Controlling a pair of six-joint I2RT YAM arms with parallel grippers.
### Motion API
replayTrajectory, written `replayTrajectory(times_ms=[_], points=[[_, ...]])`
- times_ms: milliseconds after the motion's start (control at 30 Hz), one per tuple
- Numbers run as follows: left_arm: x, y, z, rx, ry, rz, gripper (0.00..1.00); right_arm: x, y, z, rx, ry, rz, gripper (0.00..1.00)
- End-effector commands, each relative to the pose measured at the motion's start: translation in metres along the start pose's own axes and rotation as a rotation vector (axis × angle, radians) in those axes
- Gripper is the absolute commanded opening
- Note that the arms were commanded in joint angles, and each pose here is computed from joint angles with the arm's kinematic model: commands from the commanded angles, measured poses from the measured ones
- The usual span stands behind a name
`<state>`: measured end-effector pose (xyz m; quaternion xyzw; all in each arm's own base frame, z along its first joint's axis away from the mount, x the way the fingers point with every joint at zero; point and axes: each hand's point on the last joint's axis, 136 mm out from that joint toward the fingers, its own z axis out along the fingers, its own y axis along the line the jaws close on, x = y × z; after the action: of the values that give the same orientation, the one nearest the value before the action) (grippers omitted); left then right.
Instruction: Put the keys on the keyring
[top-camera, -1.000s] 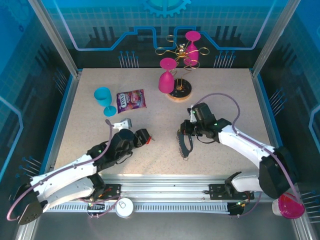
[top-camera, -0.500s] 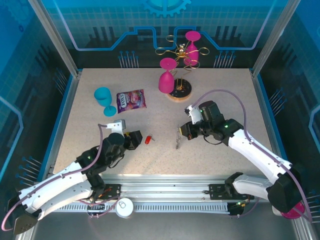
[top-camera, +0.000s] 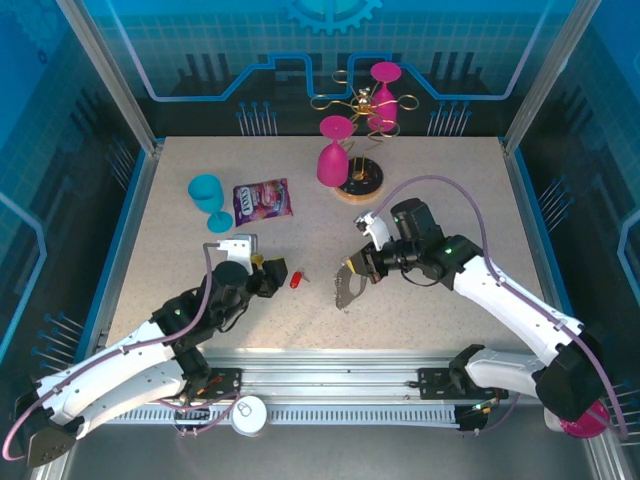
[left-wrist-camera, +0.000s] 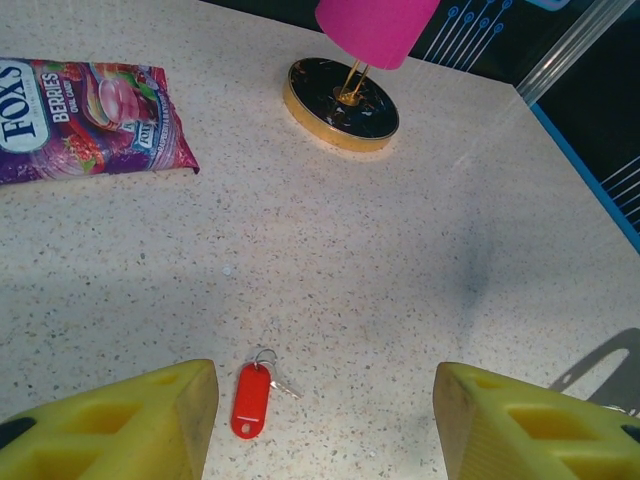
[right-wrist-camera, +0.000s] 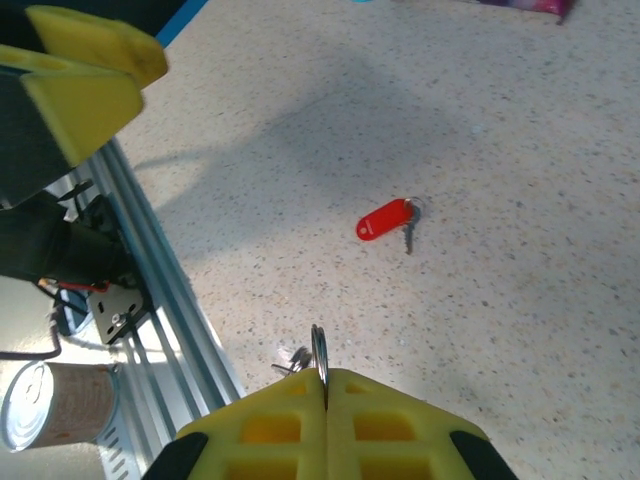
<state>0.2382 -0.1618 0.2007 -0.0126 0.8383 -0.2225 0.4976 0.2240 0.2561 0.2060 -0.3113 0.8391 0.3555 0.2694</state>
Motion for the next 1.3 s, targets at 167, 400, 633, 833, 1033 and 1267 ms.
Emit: replayTrajectory(times_ms=[167, 400, 633, 833, 1033, 1267], points=[[-0.028, -0.024, 0.0, 0.072, -0.063, 0.206, 0.57, -0.011, 0.028, 0.001, -0.147, -0.019, -0.126, 0.0], [-0.048, -0.05, 0.014, 0.329, -0.041, 0.423, 0.49, -0.012, 0.015, 0.011, -0.097, 0.009, -0.226, 0.0], [-0.02, -0.09, -0.003, 0.668, -0.013, 0.801, 0.47, -0.008, 0.0, 0.022, -0.053, 0.122, -0.317, 0.0], [-0.005, -0.096, 0.006, 0.747, -0.005, 0.851, 0.46, -0.006, 0.009, 0.024, -0.092, 0.147, -0.43, 0.0], [0.009, -0.104, 0.011, 0.838, -0.023, 0.814, 0.42, 0.002, 0.025, 0.029, -0.18, 0.133, -0.512, 0.0], [0.031, -0.108, 0.013, 0.946, 0.064, 0.77, 0.34, 0.002, 0.037, 0.029, -0.22, 0.107, -0.559, 0.0]])
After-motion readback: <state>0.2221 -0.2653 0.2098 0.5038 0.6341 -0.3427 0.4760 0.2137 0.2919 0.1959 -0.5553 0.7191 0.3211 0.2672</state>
